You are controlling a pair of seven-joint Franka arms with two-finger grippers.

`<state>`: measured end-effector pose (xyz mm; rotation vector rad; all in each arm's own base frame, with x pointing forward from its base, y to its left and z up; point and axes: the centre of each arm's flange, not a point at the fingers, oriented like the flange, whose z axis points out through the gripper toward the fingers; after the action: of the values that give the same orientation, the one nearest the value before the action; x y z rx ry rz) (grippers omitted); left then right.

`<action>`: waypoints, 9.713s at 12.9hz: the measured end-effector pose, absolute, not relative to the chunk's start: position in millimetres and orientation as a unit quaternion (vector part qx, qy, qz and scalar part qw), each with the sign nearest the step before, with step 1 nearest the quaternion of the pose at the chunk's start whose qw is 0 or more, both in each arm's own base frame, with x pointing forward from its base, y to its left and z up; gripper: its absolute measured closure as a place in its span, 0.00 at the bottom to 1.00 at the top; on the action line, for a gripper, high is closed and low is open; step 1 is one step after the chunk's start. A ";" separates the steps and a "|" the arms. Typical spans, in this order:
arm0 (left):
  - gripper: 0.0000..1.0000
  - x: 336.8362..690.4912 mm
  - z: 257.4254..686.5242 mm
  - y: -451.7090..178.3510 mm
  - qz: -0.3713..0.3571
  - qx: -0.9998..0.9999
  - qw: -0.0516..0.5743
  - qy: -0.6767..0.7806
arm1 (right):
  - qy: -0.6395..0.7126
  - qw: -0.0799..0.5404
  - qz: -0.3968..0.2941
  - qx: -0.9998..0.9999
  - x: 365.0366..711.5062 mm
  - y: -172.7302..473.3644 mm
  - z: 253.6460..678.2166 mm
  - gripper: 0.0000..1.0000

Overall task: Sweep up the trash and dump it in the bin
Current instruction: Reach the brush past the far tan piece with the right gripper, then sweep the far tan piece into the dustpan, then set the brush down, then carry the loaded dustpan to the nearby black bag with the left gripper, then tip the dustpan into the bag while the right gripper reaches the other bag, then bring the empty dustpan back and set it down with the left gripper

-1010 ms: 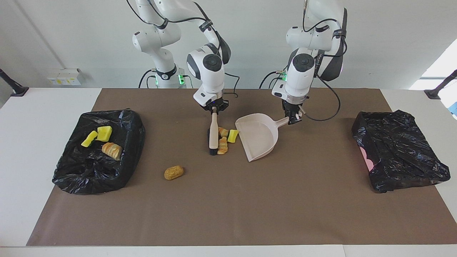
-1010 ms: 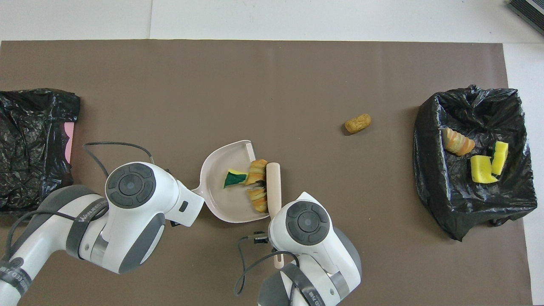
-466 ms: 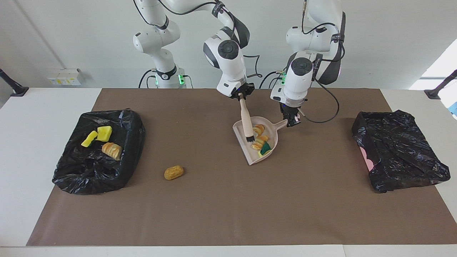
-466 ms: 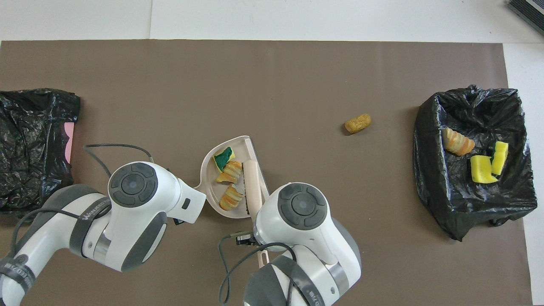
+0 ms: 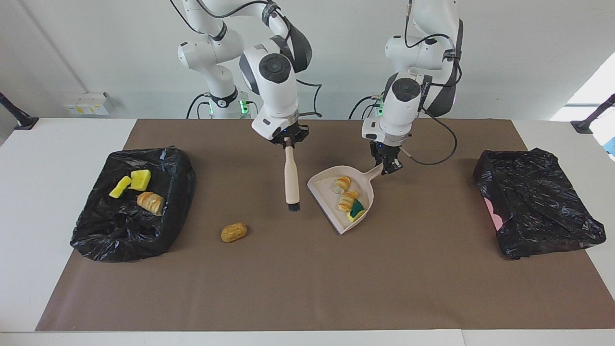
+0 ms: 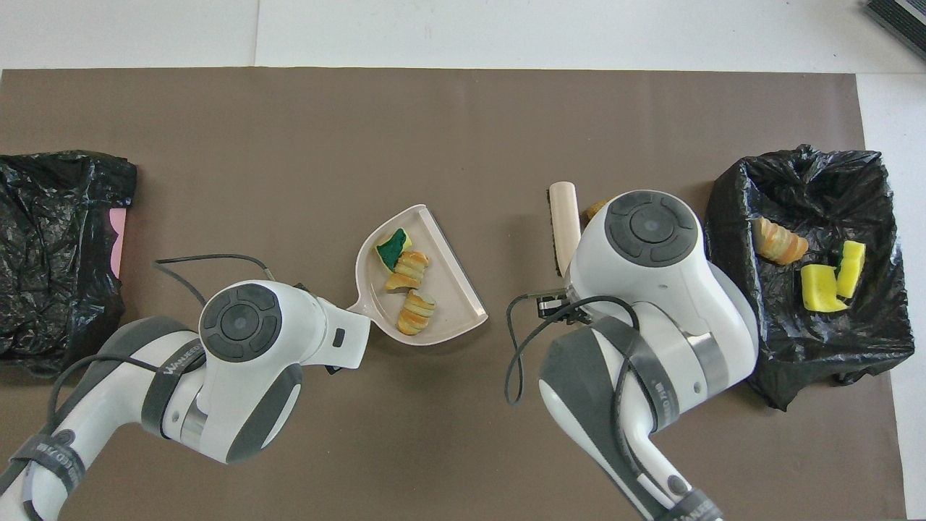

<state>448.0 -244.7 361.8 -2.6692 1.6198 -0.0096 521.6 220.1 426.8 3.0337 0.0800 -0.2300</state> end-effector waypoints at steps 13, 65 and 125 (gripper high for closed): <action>0.68 445.8 360.8 -249.5 -0.004 -0.856 0.007 0.517 | 0.141 0.116 -0.065 0.981 584.0 140.4 335.8 0.75; 0.68 534.6 575.9 335.8 0.176 -0.793 0.299 0.501 | 0.112 0.040 -0.110 0.987 466.6 354.4 498.5 0.00; 0.00 551.0 381.4 -374.2 0.005 -0.998 -0.051 0.022 | -0.057 0.012 0.002 0.998 555.7 -4.9 646.3 0.00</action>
<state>551.0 -374.2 381.4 -3.2423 0.0698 0.0153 555.7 -4.9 646.3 3.1125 -0.1769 0.0051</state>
